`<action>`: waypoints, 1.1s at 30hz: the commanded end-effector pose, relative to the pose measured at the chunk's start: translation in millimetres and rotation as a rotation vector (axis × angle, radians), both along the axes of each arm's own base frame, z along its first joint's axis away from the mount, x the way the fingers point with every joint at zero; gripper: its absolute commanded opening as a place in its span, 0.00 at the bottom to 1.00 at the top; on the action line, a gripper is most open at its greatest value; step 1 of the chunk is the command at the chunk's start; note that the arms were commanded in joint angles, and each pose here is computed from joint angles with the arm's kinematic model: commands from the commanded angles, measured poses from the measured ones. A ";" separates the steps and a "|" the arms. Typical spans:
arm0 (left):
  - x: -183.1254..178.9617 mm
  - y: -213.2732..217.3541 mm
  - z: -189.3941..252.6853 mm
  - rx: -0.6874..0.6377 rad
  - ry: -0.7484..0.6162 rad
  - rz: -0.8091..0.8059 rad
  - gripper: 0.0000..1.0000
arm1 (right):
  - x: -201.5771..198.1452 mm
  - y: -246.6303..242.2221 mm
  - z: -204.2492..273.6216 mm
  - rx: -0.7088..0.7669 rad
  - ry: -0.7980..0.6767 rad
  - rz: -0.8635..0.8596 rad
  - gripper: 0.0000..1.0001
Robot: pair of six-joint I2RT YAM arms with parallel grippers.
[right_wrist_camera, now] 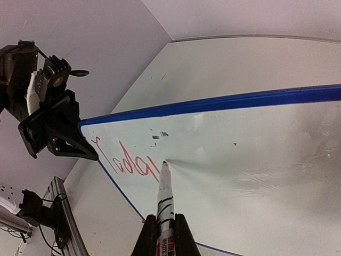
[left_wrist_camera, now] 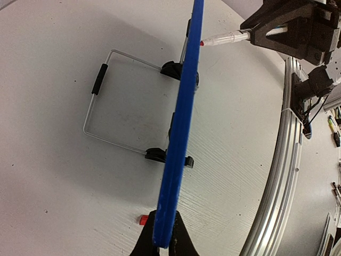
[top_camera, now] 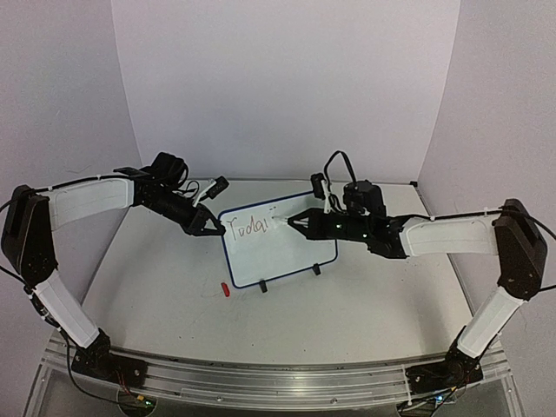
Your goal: Write a sentence on the whiteboard
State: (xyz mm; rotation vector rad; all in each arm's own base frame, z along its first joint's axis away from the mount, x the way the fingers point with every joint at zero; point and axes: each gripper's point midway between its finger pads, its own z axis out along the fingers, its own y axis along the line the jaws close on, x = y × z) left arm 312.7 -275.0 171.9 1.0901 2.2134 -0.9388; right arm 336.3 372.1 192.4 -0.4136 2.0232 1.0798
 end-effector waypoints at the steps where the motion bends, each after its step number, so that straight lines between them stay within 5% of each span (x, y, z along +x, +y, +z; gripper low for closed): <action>1: 14.1 7.7 -10.3 0.076 -0.033 0.033 0.00 | 13.0 8.0 21.6 0.047 -0.051 -0.011 0.00; 33: 14.3 7.6 -8.9 0.076 -0.036 0.033 0.00 | -23.1 26.9 -31.0 0.015 0.079 0.098 0.00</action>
